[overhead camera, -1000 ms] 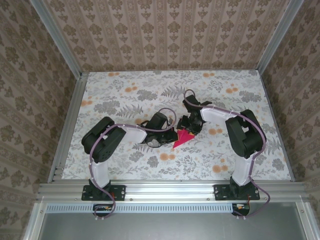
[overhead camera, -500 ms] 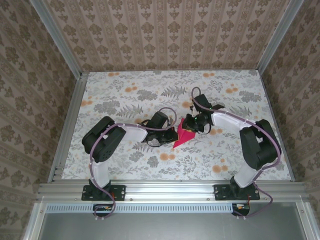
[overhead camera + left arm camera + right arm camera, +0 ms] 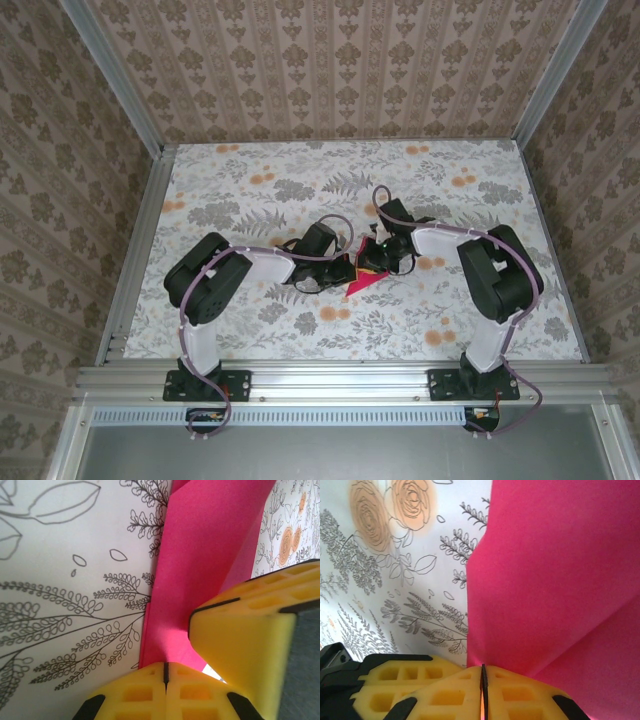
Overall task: Fold a paper plane with a square sheet of paper (pick it up from the middle)
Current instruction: Fourth fold the wing at the center of the table.
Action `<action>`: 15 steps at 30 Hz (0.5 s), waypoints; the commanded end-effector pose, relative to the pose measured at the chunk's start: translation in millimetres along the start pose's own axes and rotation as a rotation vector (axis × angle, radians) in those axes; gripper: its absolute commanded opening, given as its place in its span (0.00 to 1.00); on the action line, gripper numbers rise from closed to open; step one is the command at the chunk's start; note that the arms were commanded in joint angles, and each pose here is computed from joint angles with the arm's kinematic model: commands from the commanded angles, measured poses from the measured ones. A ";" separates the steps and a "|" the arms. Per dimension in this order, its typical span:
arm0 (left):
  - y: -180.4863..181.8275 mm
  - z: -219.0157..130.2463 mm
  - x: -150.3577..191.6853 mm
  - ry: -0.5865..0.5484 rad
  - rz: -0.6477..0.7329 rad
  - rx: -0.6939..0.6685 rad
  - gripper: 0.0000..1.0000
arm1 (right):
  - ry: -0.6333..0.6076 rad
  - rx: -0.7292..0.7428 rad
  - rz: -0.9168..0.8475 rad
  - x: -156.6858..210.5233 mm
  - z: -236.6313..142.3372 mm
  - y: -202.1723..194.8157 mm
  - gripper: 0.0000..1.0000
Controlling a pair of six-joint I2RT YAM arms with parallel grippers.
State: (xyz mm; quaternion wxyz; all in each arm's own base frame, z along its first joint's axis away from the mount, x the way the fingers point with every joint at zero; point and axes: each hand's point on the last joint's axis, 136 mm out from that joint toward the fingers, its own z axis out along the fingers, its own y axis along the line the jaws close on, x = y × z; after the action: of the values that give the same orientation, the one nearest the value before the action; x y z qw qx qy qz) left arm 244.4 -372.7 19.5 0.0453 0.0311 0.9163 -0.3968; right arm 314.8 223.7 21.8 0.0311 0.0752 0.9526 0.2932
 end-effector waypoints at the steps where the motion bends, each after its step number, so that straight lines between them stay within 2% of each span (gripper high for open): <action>1: 57.5 10.6 31.4 0.098 -0.099 -0.186 0.03 | 0.026 0.033 0.006 4.4 11.2 -13.8 0.11; 8: 62.1 8.1 35.9 0.107 -0.113 -0.203 0.03 | 0.034 0.058 0.011 0.8 19.8 -24.5 0.10; 15: 67.4 7.5 39.5 0.122 -0.126 -0.223 0.03 | 0.000 0.039 -0.028 -14.7 5.7 -16.7 0.11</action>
State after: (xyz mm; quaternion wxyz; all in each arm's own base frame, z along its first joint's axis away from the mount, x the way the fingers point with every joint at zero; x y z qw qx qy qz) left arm 243.7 -372.3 18.7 0.0392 0.0269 0.9175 -0.3948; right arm 318.9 219.6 13.5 0.0270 0.0682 0.9529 0.2944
